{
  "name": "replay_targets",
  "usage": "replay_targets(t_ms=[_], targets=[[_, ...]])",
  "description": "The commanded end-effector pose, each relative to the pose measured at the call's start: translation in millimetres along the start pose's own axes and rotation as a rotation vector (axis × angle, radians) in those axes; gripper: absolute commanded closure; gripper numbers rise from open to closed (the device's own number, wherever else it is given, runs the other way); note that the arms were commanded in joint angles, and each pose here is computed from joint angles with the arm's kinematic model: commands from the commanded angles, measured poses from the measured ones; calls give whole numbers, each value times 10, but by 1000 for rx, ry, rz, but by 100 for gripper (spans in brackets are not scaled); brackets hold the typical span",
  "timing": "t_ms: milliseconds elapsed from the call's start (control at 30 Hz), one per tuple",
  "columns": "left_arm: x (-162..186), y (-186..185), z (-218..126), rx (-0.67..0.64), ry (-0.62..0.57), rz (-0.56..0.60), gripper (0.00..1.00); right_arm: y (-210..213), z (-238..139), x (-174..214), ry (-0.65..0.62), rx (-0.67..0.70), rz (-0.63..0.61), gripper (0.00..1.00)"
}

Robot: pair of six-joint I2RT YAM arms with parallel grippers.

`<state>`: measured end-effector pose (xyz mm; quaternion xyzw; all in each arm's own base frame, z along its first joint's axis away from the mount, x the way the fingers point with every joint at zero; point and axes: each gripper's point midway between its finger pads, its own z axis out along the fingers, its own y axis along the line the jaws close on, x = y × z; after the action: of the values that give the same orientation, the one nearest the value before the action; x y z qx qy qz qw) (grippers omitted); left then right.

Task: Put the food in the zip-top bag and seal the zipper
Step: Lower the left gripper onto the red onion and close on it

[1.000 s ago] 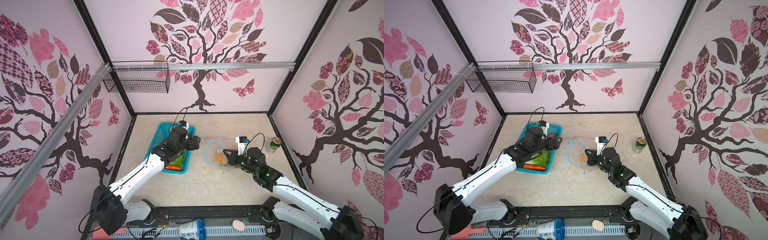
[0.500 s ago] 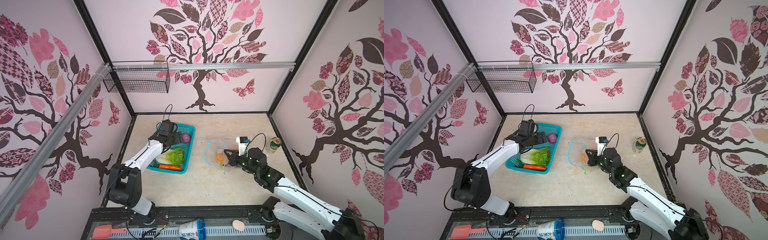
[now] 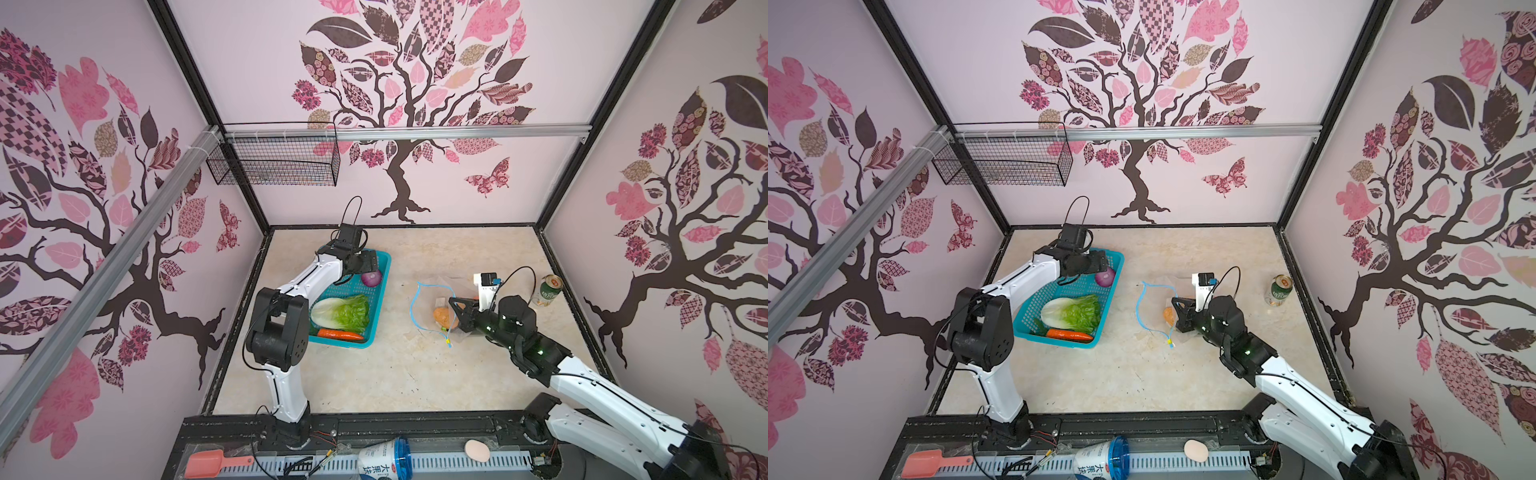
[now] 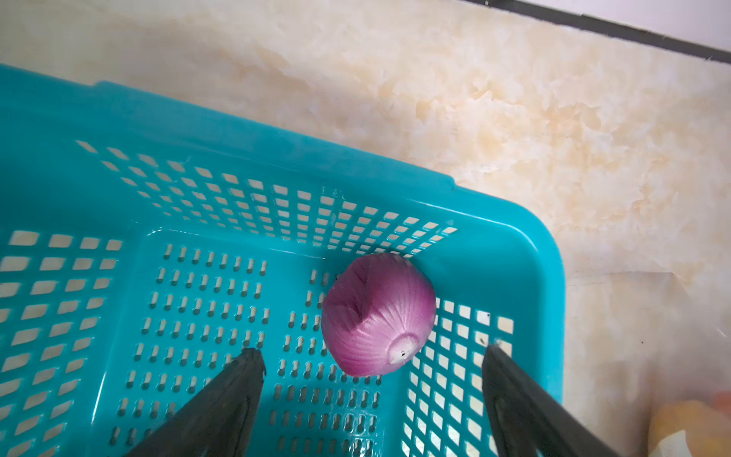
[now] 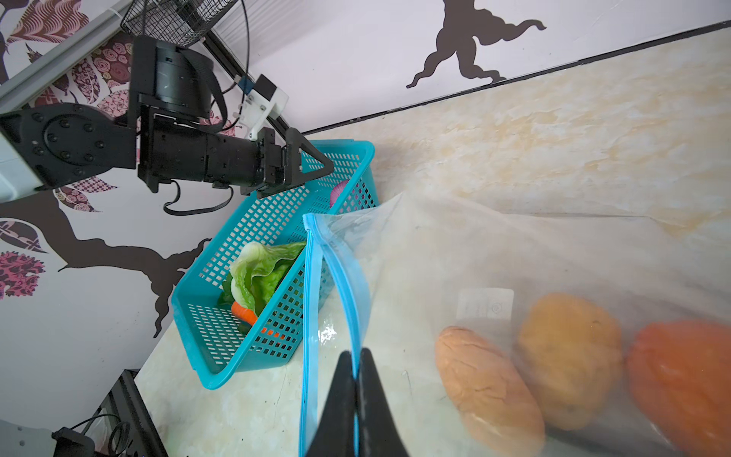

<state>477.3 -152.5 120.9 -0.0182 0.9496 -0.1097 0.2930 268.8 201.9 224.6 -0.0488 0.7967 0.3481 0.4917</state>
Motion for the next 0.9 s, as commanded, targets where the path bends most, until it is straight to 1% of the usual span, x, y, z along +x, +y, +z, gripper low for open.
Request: replay_targets(t_ms=[0,33,167,367,633,867], targets=[[-11,-50,67,9,37,25,10,127,-66,-257,-60,-17,-23,100],[-7,-49,106,8,39,21,6,125,-72,-267,-63,-15,-22,100],[6,-61,220,15,43,9,5,112,-76,-261,-62,-8,-17,100],[115,-88,379,11,84,30,6,106,-78,-272,-65,-3,-14,100],[263,53,563,-75,128,71,6,97,-81,-272,-63,4,-14,100],[266,73,637,-88,136,80,7,104,-75,-285,-63,4,-15,100]])
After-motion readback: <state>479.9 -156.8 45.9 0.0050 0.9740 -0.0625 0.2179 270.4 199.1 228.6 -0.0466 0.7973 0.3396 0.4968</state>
